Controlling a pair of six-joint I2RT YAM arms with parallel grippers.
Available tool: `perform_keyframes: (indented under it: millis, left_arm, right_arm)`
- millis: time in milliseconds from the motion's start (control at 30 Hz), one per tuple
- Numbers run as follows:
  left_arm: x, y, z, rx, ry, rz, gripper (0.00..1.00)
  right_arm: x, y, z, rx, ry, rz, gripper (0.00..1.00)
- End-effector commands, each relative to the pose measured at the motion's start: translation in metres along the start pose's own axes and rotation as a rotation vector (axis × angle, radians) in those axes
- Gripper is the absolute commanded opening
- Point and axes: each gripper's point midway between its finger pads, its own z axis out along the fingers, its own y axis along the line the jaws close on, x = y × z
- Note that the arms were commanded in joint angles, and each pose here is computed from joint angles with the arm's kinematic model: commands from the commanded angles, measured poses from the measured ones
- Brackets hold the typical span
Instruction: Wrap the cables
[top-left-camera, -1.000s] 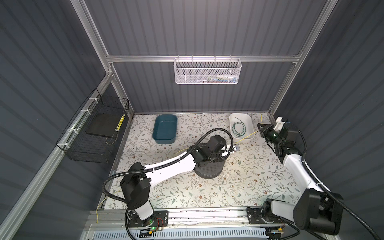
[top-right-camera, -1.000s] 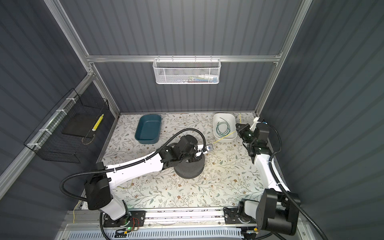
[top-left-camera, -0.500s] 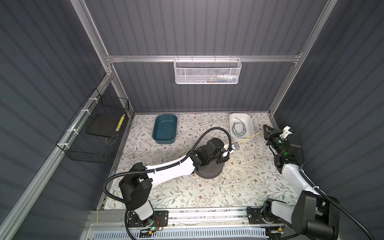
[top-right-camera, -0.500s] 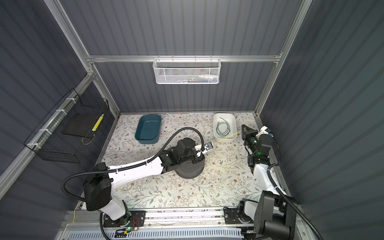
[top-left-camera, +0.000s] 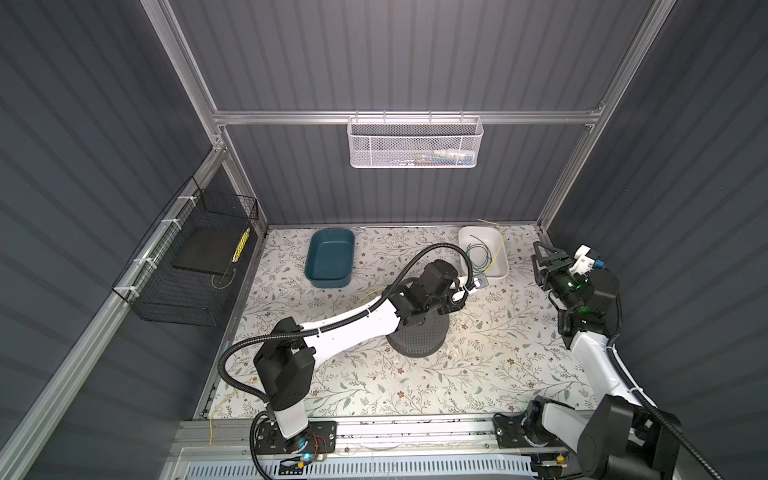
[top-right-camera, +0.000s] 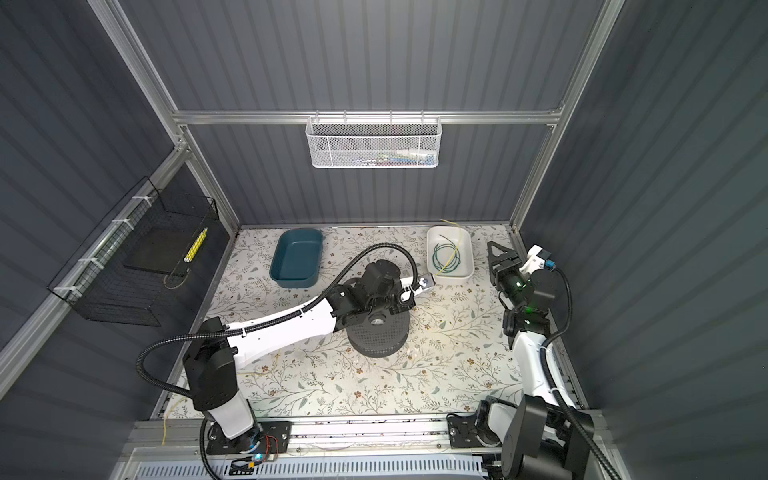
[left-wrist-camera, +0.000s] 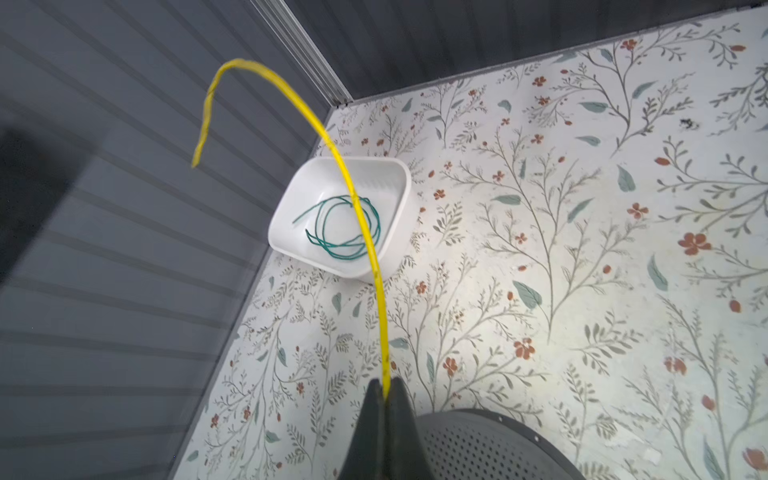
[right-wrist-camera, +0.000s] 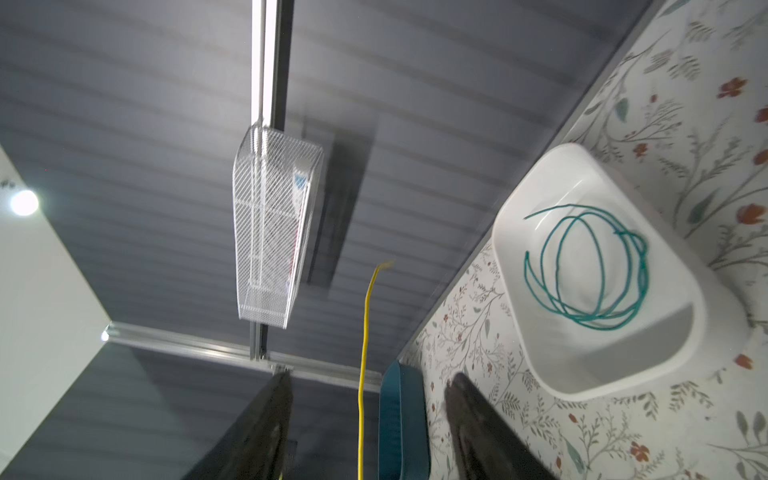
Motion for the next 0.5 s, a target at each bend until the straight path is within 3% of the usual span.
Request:
perform_keyframes:
  millis: [0, 133, 267, 400, 467]
  left_arm:
    - [-0.012, 0.005, 0.007, 0.046, -0.028, 0.063, 0.00]
    - [-0.024, 0.000, 0.017, 0.094, -0.053, 0.075, 0.00]
    - [-0.033, -0.002, 0.024, 0.121, -0.078, 0.060, 0.00]
    - [-0.042, -0.001, 0.023, 0.131, -0.108, 0.043, 0.00]
    - [-0.043, -0.002, 0.021, 0.137, -0.114, 0.038, 0.00]
  right_arm:
    - [0.048, 0.021, -0.004, -0.068, 0.239, -0.101, 0.66]
    - [0.089, 0.027, -0.008, -0.036, 0.347, -0.186, 0.69]
    - [0.113, 0.026, 0.000, -0.038, 0.389, -0.144, 0.66]
    - [0.120, 0.018, 0.014, -0.031, 0.390, -0.092, 0.53]
    - [0.120, 0.017, 0.020, -0.025, 0.384, -0.078, 0.34]
